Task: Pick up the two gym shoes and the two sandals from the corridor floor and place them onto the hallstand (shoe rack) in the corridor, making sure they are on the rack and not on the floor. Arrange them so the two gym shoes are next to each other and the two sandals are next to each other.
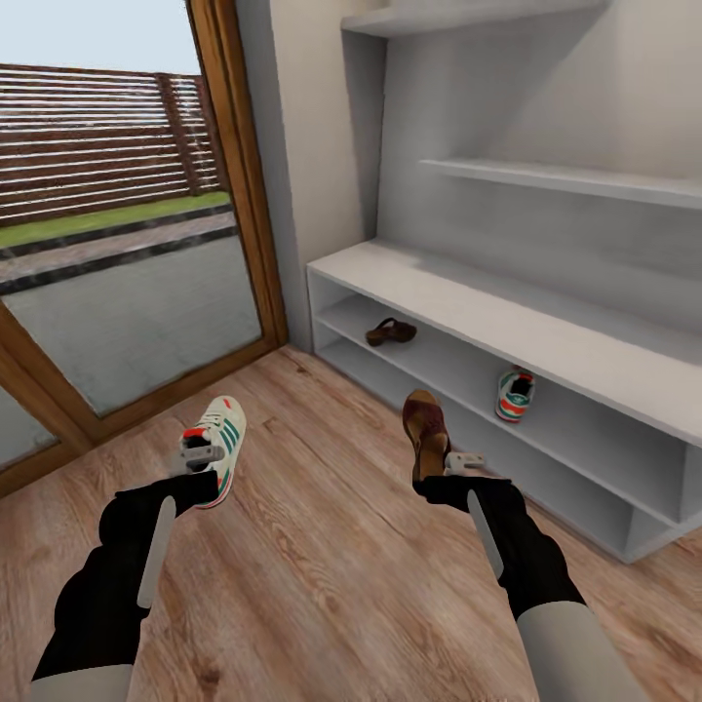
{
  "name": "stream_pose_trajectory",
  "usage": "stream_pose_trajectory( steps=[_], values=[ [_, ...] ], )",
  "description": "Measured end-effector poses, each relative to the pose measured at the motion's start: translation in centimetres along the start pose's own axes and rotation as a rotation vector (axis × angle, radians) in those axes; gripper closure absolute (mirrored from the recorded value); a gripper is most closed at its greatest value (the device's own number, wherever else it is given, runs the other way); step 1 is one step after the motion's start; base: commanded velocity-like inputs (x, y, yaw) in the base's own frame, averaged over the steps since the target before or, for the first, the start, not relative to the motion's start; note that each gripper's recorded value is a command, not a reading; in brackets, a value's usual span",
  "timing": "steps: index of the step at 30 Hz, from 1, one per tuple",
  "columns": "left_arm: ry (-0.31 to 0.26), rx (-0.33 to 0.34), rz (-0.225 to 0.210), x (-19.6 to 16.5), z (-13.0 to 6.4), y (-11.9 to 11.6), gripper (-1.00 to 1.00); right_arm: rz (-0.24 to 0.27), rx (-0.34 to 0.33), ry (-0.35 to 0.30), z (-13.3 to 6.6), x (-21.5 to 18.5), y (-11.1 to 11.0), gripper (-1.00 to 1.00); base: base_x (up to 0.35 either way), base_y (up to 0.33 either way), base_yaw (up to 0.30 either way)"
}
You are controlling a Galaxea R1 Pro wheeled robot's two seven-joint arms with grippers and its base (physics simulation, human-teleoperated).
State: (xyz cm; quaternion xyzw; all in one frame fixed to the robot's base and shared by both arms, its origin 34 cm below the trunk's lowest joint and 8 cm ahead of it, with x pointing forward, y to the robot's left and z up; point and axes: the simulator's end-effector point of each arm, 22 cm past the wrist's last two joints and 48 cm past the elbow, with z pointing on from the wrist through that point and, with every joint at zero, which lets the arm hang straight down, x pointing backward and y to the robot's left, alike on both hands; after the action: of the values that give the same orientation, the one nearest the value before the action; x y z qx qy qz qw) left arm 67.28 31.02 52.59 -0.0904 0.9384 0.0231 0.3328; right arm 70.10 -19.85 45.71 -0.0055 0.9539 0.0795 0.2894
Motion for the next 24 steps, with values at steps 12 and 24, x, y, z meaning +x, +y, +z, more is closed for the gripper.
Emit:
stream_pose_trajectory(
  steps=[12,24],
  values=[
    [-0.001,0.000,0.000,-0.01,0.00,-0.01,1.00,0.000,0.000,0.000,0.00,-0.01,0.01,1.00,-0.001,0.001,-0.285],
    [0.000,0.000,0.000,0.00,0.00,-0.01,1.00,0.000,0.000,0.000,0.00,-0.03,0.01,1.00,0.000,0.045,-0.285]
  ],
)
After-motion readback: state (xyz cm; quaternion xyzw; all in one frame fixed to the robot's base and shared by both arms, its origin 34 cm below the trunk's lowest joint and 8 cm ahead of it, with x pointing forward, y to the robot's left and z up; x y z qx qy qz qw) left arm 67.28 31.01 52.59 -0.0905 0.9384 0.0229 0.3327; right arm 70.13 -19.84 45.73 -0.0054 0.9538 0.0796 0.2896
